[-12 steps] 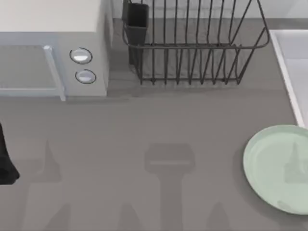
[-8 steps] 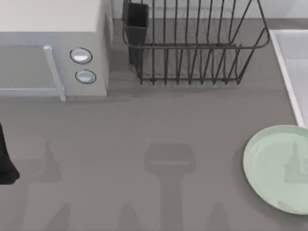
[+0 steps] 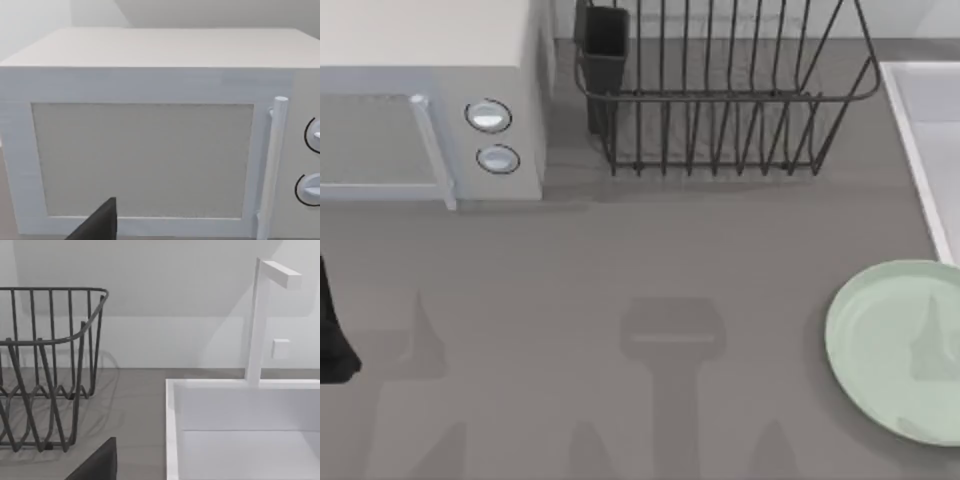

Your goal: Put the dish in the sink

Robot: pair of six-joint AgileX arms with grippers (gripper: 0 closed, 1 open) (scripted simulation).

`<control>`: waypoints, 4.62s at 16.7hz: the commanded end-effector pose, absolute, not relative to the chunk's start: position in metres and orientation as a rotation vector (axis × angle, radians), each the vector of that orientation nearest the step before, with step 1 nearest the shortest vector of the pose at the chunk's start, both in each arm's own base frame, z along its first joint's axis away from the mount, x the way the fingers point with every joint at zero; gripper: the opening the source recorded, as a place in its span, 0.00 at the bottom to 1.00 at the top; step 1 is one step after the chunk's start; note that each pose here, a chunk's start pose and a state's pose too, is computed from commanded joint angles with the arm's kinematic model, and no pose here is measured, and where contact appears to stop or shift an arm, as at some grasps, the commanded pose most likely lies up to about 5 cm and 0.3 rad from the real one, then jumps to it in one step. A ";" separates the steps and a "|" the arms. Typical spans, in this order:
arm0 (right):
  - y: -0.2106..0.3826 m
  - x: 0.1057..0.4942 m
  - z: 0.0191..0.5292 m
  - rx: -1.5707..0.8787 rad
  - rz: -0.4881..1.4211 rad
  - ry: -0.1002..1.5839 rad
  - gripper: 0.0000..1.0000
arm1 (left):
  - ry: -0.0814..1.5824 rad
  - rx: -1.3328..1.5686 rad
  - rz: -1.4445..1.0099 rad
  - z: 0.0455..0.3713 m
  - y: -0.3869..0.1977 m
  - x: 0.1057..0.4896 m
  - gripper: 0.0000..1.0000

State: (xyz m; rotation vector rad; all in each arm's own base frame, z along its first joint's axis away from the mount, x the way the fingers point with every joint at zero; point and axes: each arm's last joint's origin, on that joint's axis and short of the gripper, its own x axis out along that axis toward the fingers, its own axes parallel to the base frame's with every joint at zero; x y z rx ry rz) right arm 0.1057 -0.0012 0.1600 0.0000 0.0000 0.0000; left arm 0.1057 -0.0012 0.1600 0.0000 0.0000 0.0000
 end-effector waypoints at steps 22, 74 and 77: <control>0.022 0.138 0.223 0.122 0.118 0.495 1.00 | 0.000 0.000 0.000 0.160 -0.001 0.106 1.00; 0.152 0.287 0.093 0.008 -0.008 1.571 0.00 | 0.000 0.000 0.000 0.160 -0.001 0.106 1.00; 0.152 0.287 0.093 0.008 -0.008 1.571 0.00 | 0.000 0.000 0.000 0.160 -0.001 0.106 1.00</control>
